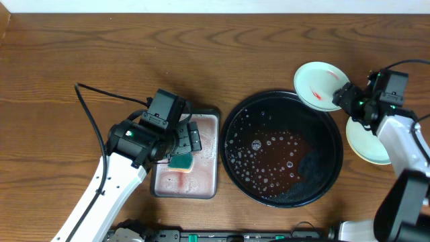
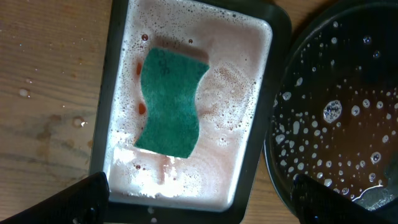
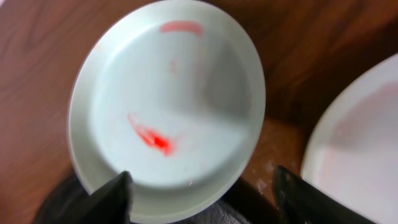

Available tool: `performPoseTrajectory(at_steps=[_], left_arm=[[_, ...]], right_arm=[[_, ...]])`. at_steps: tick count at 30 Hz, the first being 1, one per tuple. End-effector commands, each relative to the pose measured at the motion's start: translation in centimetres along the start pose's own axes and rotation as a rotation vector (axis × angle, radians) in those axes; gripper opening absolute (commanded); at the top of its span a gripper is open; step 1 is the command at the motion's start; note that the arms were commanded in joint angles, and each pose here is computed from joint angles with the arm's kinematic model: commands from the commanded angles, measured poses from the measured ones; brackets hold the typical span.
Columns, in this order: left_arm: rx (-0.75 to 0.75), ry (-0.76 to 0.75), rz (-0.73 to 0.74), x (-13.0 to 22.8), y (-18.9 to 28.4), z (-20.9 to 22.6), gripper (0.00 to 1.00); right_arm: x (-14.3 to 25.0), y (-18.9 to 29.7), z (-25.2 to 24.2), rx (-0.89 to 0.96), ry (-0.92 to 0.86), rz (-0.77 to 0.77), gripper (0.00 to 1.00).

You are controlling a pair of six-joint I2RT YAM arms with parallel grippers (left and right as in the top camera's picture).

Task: Clean dirty plates on tray and stack at the side
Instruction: 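Carry the plate right and stack it on the yellow plate, then reach the right gripper to the last pale green plate's rim and grasp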

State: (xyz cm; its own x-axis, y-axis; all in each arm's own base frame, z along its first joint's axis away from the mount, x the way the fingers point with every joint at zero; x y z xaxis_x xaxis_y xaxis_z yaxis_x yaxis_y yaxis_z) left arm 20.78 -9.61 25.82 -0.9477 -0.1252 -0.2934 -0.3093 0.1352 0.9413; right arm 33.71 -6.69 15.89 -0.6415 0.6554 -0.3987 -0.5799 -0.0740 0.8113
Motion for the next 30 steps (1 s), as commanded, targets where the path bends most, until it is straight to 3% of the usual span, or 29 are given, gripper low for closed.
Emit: performPoseTrajectory(at_steps=[1, 7, 8, 11, 14, 24, 30], left_arm=[[-0.003, -0.006, -0.008, -0.2, 0.2, 0.1, 0.94], [-0.003, -0.006, -0.008, -0.2, 0.2, 0.1, 0.94], [-0.003, -0.006, -0.008, -0.2, 0.2, 0.1, 0.94], [-0.003, -0.006, -0.008, -0.2, 0.2, 0.1, 0.94], [-0.003, -0.006, -0.008, -0.2, 0.2, 0.1, 0.94], [-0.003, -0.006, -0.008, -0.1, 0.2, 0.1, 0.94], [-0.003, -0.006, -0.008, -0.2, 0.2, 0.1, 0.94]], right_arm=[[0.3, -2.1, -0.9, 0.021, -0.094, 0.032, 0.66], [0.8, -4.7, -2.1, 0.073, -0.12, 0.06, 0.6], [0.9, -5.0, -2.1, 0.069, -0.12, 0.062, 0.54], [0.8, -5.4, -2.2, 0.06, -0.119, 0.062, 0.2], [0.7, -5.1, -1.8, 0.033, -0.116, 0.059, 0.01], [0.2, 1.3, 0.7, -0.065, 0.097, 0.02, 0.01], [3.7, 4.7, 2.7, -0.214, 0.353, 0.181, 0.01]])
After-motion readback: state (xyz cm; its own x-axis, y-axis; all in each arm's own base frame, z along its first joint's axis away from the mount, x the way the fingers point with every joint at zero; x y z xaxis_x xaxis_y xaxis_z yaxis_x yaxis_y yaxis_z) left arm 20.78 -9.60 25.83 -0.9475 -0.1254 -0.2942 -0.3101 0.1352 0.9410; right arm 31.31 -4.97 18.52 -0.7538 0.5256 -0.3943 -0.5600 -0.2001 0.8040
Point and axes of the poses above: each gripper's point midway between its finger pads, its own y axis back along the fingers, its own z axis along the line the jaws close on, x = y × z, the point moved 10 cm from there along y, back along the fingers, and after that the axes turned 4 degrees about -y, right-handed, at the moved point
